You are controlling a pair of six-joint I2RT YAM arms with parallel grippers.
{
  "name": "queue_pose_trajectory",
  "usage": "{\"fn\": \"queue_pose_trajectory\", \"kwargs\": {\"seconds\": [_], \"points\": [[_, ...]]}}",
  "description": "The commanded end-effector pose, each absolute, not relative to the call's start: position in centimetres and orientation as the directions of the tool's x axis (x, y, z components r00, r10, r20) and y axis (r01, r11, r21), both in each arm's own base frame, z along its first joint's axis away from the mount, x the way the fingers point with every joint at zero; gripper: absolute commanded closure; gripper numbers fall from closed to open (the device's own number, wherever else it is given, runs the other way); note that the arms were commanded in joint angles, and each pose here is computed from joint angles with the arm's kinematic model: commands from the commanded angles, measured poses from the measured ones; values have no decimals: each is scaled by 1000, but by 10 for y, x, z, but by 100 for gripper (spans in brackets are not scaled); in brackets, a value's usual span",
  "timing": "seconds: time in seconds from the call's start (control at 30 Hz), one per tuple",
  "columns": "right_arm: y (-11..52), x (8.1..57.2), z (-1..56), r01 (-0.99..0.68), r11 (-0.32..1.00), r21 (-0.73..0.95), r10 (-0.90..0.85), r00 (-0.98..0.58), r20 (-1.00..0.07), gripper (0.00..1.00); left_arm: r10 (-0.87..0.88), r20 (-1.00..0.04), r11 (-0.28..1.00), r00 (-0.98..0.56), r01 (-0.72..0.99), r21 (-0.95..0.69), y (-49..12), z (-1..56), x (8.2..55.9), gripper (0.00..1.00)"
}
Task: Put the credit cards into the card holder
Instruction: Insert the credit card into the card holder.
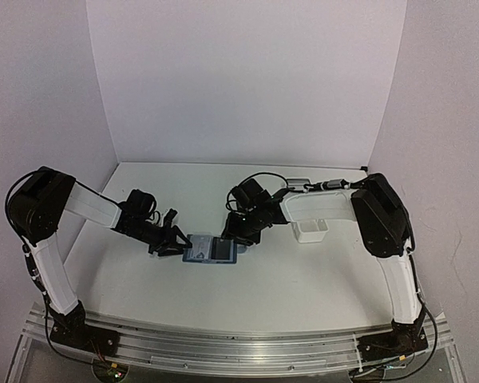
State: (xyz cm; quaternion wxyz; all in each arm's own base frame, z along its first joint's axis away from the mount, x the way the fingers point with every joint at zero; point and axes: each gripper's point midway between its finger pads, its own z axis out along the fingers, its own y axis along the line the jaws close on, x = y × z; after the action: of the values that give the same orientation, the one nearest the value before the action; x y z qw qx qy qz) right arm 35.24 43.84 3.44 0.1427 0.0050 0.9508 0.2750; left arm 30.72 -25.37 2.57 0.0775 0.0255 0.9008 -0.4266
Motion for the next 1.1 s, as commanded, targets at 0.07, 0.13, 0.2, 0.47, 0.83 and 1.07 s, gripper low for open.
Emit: {"fn": "queue_pose_trajectory", "kwargs": {"seconds": [0.07,0.13,0.2,0.47,0.83,1.07], "points": [[435,347,24,-47,862,505,87,-967,-238,58,-40,-104,687,-994,48,-725,-244,1,296,55],[439,344,22,-55,855,515,74,-971,-226,60,-41,-103,688,-994,46,-724,-244,0,296,55],[443,342,22,-59,852,521,67,-973,-219,64,-41,-99,689,-994,43,-724,-244,-1,295,55],[453,339,28,-72,825,560,52,-978,-202,68,-42,-119,681,-992,58,-730,-247,0,298,55],[474,343,49,-89,745,661,70,-975,-211,68,-40,-128,679,-991,67,-731,-249,1,297,55],[477,343,45,-79,730,678,80,-977,-199,68,-38,-144,680,-989,80,-729,-249,2,299,60]]}}
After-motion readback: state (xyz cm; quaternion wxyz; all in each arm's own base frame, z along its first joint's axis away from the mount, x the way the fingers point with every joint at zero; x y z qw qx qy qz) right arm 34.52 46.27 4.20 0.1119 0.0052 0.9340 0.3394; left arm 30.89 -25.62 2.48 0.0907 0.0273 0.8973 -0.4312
